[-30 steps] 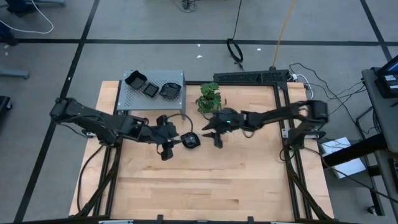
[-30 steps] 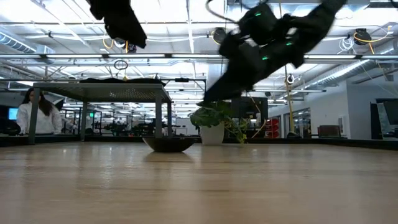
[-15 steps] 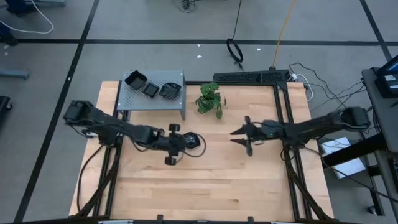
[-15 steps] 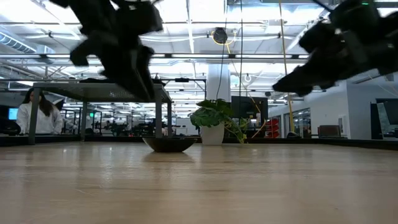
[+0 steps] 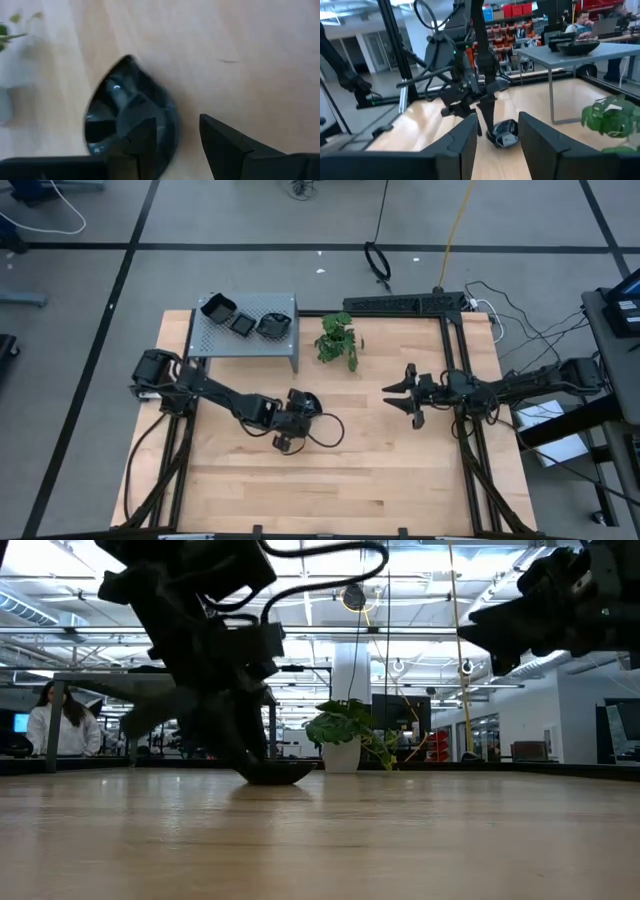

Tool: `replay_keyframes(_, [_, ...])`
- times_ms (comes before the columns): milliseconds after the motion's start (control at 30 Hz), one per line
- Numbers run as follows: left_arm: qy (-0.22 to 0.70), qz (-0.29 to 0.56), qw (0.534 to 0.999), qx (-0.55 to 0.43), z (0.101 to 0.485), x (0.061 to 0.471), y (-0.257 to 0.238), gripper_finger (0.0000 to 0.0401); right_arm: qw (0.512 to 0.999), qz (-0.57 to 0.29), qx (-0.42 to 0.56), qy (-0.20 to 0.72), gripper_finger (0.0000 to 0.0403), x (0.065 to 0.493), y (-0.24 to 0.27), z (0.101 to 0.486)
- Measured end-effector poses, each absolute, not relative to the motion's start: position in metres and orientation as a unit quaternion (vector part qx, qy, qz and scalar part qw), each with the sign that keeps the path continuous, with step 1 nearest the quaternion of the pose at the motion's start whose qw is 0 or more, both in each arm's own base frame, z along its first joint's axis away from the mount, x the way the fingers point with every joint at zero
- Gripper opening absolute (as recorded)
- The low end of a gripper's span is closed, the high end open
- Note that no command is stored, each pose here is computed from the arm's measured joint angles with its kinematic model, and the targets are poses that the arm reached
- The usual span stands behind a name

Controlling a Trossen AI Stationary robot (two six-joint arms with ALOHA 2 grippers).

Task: Pick & Place Mini shaped plates
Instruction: Stack the leaf-shaped plate on top of the leaf-shaped plate on the shelf

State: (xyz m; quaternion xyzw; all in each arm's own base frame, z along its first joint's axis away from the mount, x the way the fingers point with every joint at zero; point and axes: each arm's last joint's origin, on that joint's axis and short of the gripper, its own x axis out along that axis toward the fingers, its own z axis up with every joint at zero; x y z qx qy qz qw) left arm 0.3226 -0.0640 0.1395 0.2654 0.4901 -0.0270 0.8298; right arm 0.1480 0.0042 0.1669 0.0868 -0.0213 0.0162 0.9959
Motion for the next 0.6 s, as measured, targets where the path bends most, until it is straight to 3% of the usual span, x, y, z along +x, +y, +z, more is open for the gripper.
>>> replay_keyframes(333, [0.506, 0.015, 0.828, 0.241, 0.121, 0.330, -0.054, 0.0139, 0.996, 0.017, 0.085, 0.002, 0.0130, 0.148, 0.004, 0.162])
replay_keyframes(600, [0.491, 0.032, 0.844, 0.214, 0.125, 0.333, -0.054, 0.0012, 0.995, 0.014, 0.100, 0.020, 0.0130, 0.148, 0.004, 0.159])
